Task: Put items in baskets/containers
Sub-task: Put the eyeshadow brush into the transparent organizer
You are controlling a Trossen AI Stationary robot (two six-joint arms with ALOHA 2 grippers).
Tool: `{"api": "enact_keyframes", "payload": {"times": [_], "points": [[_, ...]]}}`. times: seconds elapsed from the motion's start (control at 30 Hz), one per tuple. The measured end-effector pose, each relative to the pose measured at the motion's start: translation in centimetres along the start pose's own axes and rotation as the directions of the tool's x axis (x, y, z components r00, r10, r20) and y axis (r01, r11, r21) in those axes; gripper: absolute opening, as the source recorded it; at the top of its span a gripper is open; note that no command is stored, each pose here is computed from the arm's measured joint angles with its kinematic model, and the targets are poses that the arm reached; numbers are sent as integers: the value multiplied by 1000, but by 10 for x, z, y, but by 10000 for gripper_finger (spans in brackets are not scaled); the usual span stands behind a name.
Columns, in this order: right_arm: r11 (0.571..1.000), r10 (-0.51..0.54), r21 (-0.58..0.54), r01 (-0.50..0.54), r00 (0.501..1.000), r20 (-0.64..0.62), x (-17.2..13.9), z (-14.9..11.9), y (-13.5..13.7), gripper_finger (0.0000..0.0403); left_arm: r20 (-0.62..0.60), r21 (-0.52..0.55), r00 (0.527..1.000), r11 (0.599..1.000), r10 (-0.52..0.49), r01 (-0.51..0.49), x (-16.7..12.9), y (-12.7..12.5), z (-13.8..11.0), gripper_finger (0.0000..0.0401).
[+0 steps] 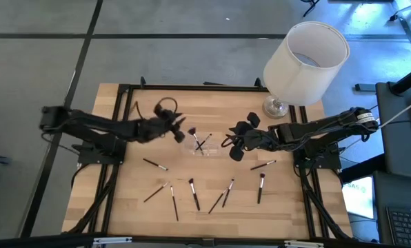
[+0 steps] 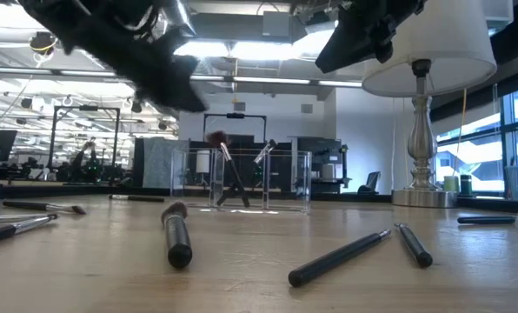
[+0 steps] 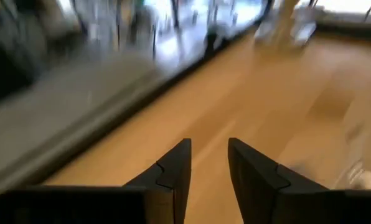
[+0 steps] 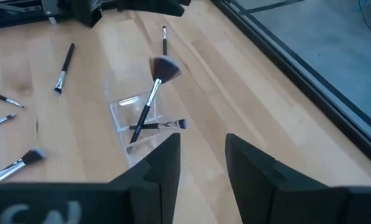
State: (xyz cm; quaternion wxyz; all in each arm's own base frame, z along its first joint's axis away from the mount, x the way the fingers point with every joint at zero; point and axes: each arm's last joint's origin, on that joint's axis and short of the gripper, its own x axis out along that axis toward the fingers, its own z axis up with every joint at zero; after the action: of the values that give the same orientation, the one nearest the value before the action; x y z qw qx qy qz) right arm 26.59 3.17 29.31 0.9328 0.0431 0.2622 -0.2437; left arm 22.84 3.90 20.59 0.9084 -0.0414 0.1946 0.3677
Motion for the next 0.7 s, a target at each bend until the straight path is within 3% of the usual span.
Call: {"api": "enact_keyframes", "payload": {"times": [0.17, 0.27, 0.4, 0.53, 0.7], "points": [[1000, 0, 10, 0, 1000, 0, 0, 0, 0, 127, -279, -18, 956, 995, 89, -98, -6, 46, -15, 103], [1000, 1, 13, -1, 1000, 0, 0, 0, 0, 127, -404, 73, 898, 985, 174, -157, -5, 65, -25, 106], [1000, 1, 13, -1, 1000, 0, 0, 0, 0, 127, -518, 175, 834, 978, 188, -112, 2, 80, -35, 119], [1000, 3, 13, -3, 1000, -1, 0, 0, 0, 127, -574, 96, 803, 987, 159, -126, 12, 91, -40, 136], [1000, 14, 1, -14, 1000, -13, 0, -1, 0, 127, -672, 40, 727, 987, 141, -155, 22, 111, -52, 157]]}}
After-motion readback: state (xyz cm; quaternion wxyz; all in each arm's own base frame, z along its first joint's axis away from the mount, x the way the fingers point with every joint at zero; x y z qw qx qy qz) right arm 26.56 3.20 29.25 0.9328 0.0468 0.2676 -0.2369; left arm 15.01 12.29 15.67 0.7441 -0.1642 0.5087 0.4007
